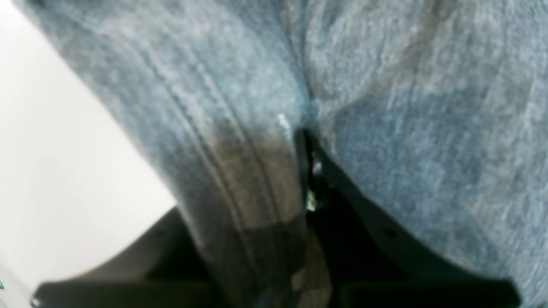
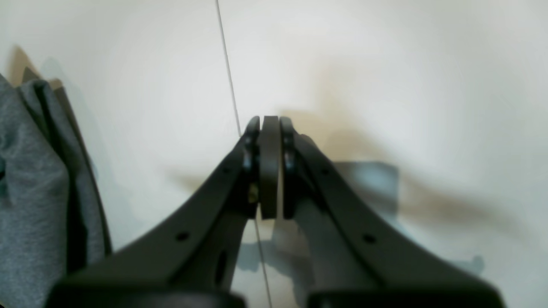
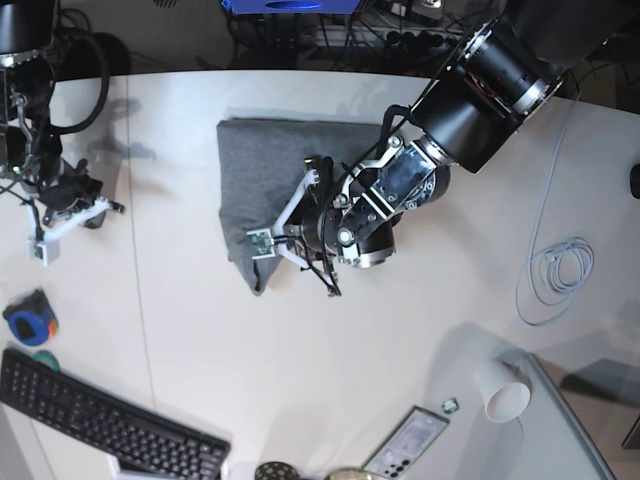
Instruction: Layout the t-shirt on the table in an organized manner, then fold the t-shirt properly
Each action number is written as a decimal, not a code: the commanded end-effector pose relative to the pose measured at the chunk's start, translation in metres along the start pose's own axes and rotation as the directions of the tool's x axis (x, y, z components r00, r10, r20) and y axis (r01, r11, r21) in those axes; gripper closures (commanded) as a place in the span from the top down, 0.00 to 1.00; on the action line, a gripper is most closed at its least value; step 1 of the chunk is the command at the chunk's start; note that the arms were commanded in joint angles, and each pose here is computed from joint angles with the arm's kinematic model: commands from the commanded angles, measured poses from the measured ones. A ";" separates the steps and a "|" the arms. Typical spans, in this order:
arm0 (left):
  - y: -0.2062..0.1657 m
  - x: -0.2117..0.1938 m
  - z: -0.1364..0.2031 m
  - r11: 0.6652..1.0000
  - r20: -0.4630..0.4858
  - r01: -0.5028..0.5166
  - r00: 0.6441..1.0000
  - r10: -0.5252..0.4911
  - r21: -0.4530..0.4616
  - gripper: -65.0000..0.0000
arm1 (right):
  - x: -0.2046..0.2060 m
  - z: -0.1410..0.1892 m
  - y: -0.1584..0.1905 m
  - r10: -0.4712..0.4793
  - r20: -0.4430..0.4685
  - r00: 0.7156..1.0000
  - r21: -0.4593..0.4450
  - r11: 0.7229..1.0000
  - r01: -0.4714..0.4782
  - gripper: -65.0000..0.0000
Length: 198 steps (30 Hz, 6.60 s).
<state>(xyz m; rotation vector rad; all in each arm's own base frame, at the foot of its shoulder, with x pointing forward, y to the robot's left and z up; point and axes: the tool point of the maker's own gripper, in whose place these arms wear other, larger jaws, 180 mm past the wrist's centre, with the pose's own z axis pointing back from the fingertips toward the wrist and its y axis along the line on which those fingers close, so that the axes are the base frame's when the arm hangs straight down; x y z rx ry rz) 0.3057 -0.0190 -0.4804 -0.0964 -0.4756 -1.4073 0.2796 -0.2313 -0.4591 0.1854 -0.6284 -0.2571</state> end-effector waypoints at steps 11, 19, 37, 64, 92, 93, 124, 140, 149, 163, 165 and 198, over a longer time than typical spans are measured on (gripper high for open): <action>0.007 0.009 0.007 0.996 0.004 0.080 0.997 -0.080 -0.036 0.00 | 0.021 0.003 0.002 0.017 0.054 0.998 0.012 1.000 -0.018 0.01; 0.020 0.009 0.012 0.996 0.001 0.086 0.996 -0.086 -0.013 0.12 | 0.021 0.003 0.002 0.019 0.053 0.998 0.012 1.000 -0.020 0.02; 0.062 0.043 0.053 0.975 0.009 0.176 0.984 -0.179 0.138 0.84 | 0.021 0.002 0.003 0.019 0.053 0.998 0.014 1.000 -0.020 0.02; -0.061 -0.032 0.111 0.930 0.247 -0.350 0.917 0.314 0.116 0.00 | -0.055 0.055 0.168 0.330 0.092 0.940 0.479 0.813 -0.332 0.01; -0.050 -0.055 0.114 0.914 0.227 -0.377 0.913 0.339 0.151 0.00 | -0.093 0.056 0.199 0.392 0.081 0.917 0.572 0.735 -0.364 0.01; -0.049 -0.058 0.115 0.911 0.224 -0.382 0.912 0.344 0.156 0.00 | -0.092 0.058 0.200 0.392 0.086 0.916 0.573 0.733 -0.368 0.01; -0.238 -0.142 0.161 0.811 0.022 -0.584 0.811 0.585 -0.040 0.00 | -0.245 0.163 0.035 0.397 -0.378 0.836 0.394 0.886 -0.242 0.01; -0.347 -0.238 0.052 0.552 -0.177 -0.831 0.555 0.813 -0.070 0.00 | -0.393 0.097 -0.030 0.335 -0.750 0.570 0.271 0.942 -0.198 0.01; -0.354 -0.259 0.015 0.376 -0.188 -0.926 0.376 0.907 -0.036 0.00 | -0.411 0.058 -0.042 0.522 -0.603 0.603 0.315 0.851 -0.421 0.02; -0.317 -0.270 0.000 0.503 -0.134 -0.853 0.487 0.863 0.141 0.00 | -0.381 0.022 -0.010 0.549 -0.500 0.670 0.342 0.836 -0.430 0.02; -0.317 -0.272 0.001 0.505 -0.136 -0.851 0.489 0.862 0.142 0.00 | -0.380 0.021 -0.007 0.550 -0.495 0.673 0.345 0.835 -0.429 0.02; -0.291 -0.297 0.009 0.531 -0.116 -0.825 0.519 0.847 0.190 0.00 | -0.386 0.011 0.055 0.549 -0.433 0.715 0.414 0.826 -0.383 0.02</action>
